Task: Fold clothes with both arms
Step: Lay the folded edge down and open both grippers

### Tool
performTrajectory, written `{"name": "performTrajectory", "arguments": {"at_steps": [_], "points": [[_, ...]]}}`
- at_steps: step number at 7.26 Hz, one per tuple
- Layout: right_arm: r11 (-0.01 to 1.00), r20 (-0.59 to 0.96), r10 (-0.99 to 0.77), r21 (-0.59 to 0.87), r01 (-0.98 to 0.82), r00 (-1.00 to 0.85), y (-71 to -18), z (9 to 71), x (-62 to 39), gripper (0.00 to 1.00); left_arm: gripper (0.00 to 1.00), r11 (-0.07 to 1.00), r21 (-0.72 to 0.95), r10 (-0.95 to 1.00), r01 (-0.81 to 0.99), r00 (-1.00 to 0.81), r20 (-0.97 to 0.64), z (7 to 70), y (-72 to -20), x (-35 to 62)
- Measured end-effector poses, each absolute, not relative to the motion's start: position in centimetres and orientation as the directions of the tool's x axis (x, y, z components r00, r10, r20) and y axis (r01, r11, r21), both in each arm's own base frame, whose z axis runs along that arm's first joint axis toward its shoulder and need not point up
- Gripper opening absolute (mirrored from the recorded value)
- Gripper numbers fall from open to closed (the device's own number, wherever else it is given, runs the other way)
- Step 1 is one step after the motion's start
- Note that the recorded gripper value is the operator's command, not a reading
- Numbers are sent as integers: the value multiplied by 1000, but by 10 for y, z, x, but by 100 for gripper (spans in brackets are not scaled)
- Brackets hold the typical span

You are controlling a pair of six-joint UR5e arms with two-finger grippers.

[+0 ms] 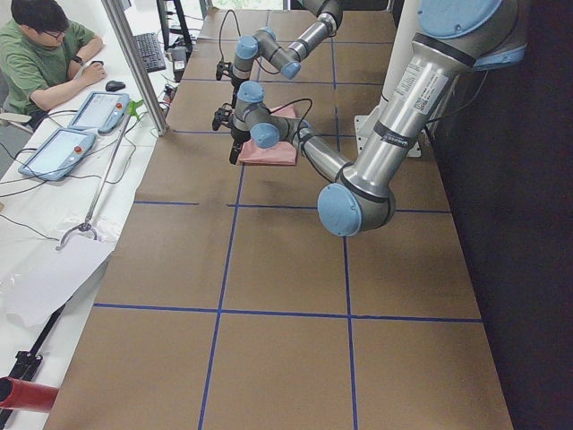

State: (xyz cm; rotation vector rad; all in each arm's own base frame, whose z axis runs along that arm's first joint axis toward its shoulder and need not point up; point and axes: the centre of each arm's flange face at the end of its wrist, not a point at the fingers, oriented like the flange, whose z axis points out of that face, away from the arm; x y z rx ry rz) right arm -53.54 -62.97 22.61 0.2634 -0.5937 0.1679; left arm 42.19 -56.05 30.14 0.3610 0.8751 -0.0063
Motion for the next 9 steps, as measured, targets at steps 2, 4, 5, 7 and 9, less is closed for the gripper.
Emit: {"name": "performTrajectory", "arguments": {"at_steps": [2,4,5,7,9], "points": [[957,609,71,182,-226,790,-634,211,-520,100,100,952,244,64,187,655,-753,286,-526,513],[958,621,66,178,-223,781,-631,207,-516,100,100,959,220,41,180,679,-733,293,-519,552],[959,623,66,176,-221,780,-630,209,-516,100,100,956,231,38,182,702,-711,304,-532,550],[960,624,65,174,-219,778,-629,210,-515,100,100,946,252,24,201,736,-676,318,-577,530],[962,630,60,170,-213,774,-626,218,-507,100,100,932,303,48,197,764,-644,323,-631,481]]}}
